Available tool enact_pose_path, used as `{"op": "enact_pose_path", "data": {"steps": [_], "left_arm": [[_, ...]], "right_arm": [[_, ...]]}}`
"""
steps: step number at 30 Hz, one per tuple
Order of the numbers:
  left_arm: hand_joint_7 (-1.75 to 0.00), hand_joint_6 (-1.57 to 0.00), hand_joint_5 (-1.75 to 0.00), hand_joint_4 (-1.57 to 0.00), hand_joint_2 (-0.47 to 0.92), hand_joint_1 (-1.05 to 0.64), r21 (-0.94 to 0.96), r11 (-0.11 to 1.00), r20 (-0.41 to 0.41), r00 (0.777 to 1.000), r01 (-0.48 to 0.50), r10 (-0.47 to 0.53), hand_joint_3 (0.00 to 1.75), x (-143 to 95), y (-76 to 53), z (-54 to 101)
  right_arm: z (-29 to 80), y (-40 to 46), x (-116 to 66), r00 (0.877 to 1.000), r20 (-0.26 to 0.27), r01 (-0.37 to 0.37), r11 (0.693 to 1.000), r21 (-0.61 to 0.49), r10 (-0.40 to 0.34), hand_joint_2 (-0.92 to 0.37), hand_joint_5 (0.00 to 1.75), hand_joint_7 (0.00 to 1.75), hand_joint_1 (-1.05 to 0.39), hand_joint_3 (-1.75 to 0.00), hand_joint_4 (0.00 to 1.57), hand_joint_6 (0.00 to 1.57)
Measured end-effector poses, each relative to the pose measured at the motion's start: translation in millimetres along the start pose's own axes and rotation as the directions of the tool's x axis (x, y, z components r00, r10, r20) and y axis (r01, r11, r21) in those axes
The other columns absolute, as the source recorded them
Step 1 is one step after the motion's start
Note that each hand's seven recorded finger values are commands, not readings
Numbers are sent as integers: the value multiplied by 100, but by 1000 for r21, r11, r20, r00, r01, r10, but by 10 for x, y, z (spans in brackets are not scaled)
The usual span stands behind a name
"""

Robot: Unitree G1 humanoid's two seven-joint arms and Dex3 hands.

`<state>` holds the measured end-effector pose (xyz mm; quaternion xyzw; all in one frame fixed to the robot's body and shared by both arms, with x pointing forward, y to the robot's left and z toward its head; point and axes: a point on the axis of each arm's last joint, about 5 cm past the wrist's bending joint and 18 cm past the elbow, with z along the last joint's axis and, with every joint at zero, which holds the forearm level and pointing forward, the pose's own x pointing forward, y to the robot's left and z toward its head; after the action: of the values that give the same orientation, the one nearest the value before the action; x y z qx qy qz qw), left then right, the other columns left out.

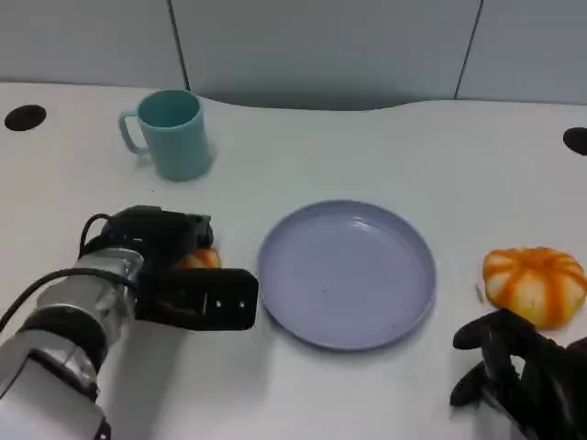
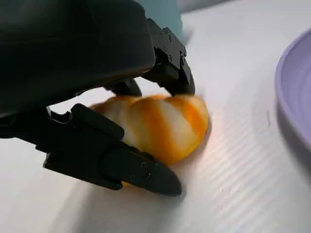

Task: Grasp the bread from the table and place it into the plate.

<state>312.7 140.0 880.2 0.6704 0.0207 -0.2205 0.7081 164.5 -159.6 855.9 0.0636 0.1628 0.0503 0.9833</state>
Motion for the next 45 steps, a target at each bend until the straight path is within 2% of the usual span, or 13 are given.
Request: {"op": "enact_pose_path", "data": {"steps": [3, 7, 13, 18, 20, 23, 25, 27, 29, 34, 37, 40, 45], "left_arm": [[-174, -55, -175, -80, 90, -13, -8, 996, 32, 995, -90, 90, 5, -27, -70, -3], [-175, -53, -175, -77, 92, -8, -86, 984, 40, 987, -154, 158, 9, -35, -72, -4], [-175, -57, -175, -82, 88, -5, -311, 918, 25, 964, -245, 266, 7, -47, -1, -35], [-175, -63, -175, -85, 88, 0, -520, 791, -29, 932, -323, 361, 6, -49, 104, -57], [-175, -63, -175, -85, 89, -1, -660, 680, -54, 924, -318, 379, 6, -44, 172, -52], [-175, -63, -175, -85, 89, -3, -779, 561, -46, 918, -280, 394, 6, -29, 253, -21], [-175, -62, -175, -85, 89, -4, -834, 502, -9, 915, -230, 404, 6, -8, 302, 51], [-175, -64, -175, -86, 89, -4, -863, 474, 53, 902, -174, 428, 7, 21, 373, 160], [-175, -66, -175, -87, 87, -4, -866, 484, 125, 880, -129, 458, 6, 45, 453, 276], [-175, -70, -175, -90, 84, -4, -805, 591, 314, 813, -46, 491, 6, 92, 598, 620], [-175, -71, -175, -92, 84, -9, -753, 658, 385, 791, -29, 475, 6, 107, 626, 773], [-175, -69, -175, -91, 83, -7, -693, 721, 430, 790, -21, 437, 6, 121, 620, 872], [-175, -67, -175, -89, 84, -8, -589, 808, 469, 822, 19, 322, 8, 144, 533, 986]], "right_arm": [[1, 0, -1, 1000, -1, 1, 1000, 0, -1, -92, 175, 165, -32, -61, 49, 36], [1, 0, 0, 1000, -1, 0, 1000, -1, 0, -92, 175, 165, -31, -61, 49, 36], [8, 3, 15, 1000, 0, 3, 1000, -2, -3, -92, 175, 164, -32, -60, 48, 36], [17, 6, 40, 1000, 1, 0, 1000, -3, 0, -92, 175, 164, -31, -61, 48, 37], [18, 4, 44, 1000, 1, 0, 1000, -4, 0, -92, 175, 164, -31, -61, 49, 37], [24, 6, 54, 1000, 2, 1, 1000, -6, -1, -92, 175, 164, -31, -62, 49, 38], [25, 6, 55, 1000, -1, 8, 1000, -13, -8, -92, 175, 163, -31, -61, 49, 38], [29, 8, 60, 1000, -3, 9, 1000, -16, -9, -92, 175, 163, -30, -61, 49, 38], [30, 9, 61, 1000, -4, 9, 1000, -16, -9, -92, 175, 163, -30, -61, 49, 38], [30, 12, 62, 1000, -4, 10, 1000, -13, -10, -92, 175, 163, -31, -60, 48, 38], [28, 13, 61, 1000, -4, 12, 1000, -12, -12, -92, 175, 164, -31, -60, 49, 37], [25, 13, 61, 1000, -4, 10, 1000, -10, -10, -92, 175, 165, -31, -61, 50, 37], [18, 24, 64, 1000, 4, 5, 1000, -7, -5, -92, 175, 165, -31, -61, 51, 37]]}}
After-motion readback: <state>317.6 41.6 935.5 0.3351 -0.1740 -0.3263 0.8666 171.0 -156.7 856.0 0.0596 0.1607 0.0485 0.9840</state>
